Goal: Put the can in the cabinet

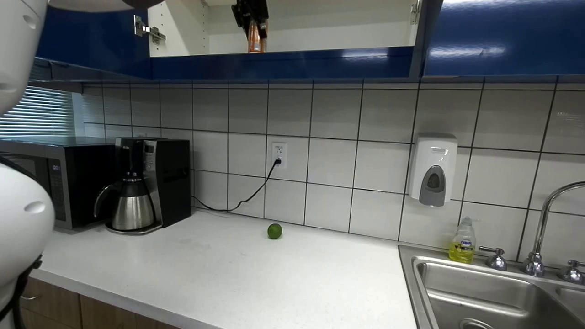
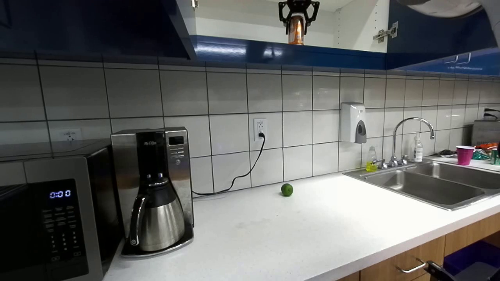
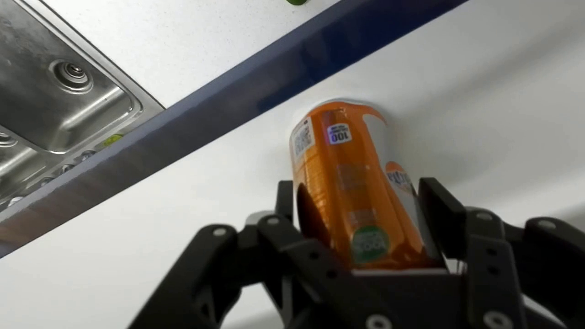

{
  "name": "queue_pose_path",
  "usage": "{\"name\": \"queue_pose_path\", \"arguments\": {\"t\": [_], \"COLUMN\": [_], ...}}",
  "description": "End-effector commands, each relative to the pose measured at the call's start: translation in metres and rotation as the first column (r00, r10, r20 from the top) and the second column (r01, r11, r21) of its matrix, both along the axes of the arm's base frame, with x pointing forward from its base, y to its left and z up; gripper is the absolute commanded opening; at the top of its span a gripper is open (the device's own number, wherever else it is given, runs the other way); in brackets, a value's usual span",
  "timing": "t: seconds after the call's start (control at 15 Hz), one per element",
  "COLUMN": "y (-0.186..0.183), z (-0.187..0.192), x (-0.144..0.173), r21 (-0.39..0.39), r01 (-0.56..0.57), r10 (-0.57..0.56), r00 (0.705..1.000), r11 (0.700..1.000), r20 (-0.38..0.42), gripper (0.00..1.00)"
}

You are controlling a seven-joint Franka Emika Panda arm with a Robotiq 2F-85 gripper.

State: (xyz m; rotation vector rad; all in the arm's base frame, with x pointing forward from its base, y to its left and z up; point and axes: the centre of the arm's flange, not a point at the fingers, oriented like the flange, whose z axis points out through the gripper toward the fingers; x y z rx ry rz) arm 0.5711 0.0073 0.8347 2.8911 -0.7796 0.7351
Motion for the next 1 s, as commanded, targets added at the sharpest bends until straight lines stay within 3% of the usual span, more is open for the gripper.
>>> {"name": "queue_pose_path", "arguments": {"t": [0.0,0.93], "y": [0.002,-0.018], "z": [0.026,0.006], "x": [0.022,-0.005], "r21": [0.001,-0.001], "r01": [0.037,-0.011], "r10": [-0.037,0.011], "r00": [0.999,1.000], "r11": [0.999,1.000], "r20": [-0.003,-0.004], "gripper": [1.00,1.00]}}
